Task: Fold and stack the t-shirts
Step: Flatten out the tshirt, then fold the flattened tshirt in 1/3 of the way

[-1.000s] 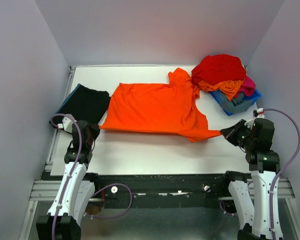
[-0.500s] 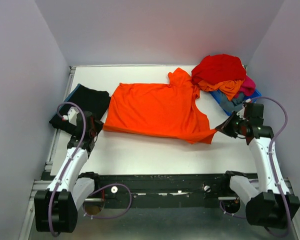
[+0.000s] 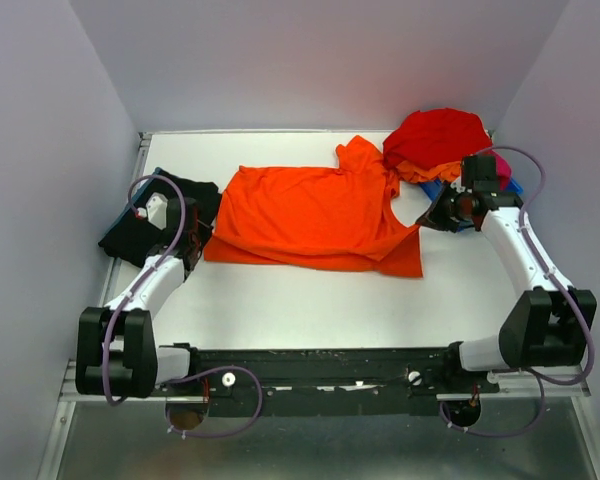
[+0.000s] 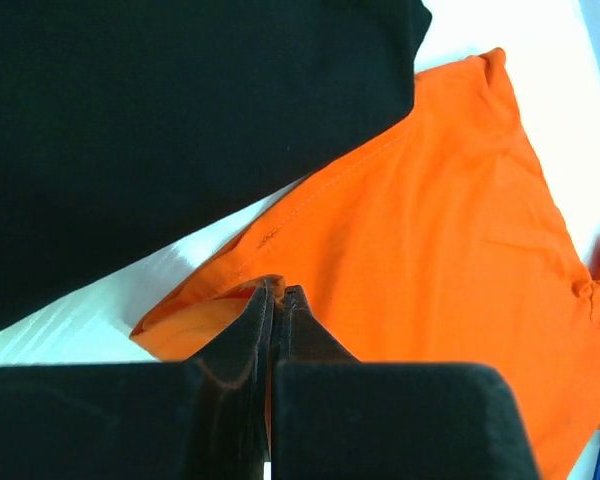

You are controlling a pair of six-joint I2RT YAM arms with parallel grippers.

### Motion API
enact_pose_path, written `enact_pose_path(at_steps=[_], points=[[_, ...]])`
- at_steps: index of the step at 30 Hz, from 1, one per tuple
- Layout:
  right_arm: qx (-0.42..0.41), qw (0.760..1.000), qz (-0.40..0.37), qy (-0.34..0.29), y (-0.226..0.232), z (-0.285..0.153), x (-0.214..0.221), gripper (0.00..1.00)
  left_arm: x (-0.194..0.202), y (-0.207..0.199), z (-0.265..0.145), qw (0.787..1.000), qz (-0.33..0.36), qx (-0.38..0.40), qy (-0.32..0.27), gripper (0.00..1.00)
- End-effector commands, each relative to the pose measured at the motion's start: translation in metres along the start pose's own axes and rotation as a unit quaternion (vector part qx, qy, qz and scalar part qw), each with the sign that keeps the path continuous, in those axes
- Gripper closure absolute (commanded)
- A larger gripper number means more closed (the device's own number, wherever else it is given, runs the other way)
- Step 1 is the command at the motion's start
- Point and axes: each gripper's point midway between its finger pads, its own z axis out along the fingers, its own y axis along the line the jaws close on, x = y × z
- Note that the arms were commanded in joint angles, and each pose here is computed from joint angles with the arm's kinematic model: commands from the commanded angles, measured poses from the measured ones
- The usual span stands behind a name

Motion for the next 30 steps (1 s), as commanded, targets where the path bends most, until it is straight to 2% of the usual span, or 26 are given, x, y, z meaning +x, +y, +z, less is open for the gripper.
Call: enact_pose_path(at_steps=[1, 14, 20, 30], points=[[0.054, 0.998, 0.004, -0.020, -0.009, 0.007, -0.027, 0.99, -0.010, -0.013, 0.013, 1.000, -0.009, -0.001, -0.017, 1.00], [0.108, 0.994, -0.001, -0.015, -0.017, 0.029, -0.056, 0.99, -0.003, -0.037, 0.033, 1.000, -0.007, 0.008, -0.005, 1.00], [0.099, 0.995, -0.010, -0.008, -0.012, 0.037, -0.063, 0.99, -0.008, -0.031, 0.043, 0.999, 0.016, -0.035, -0.008, 1.00], [0.117, 0.993, -0.013, -0.003, -0.014, 0.046, -0.074, 0.99, -0.003, -0.031, 0.053, 0.999, 0.012, -0.042, 0.000, 1.00]])
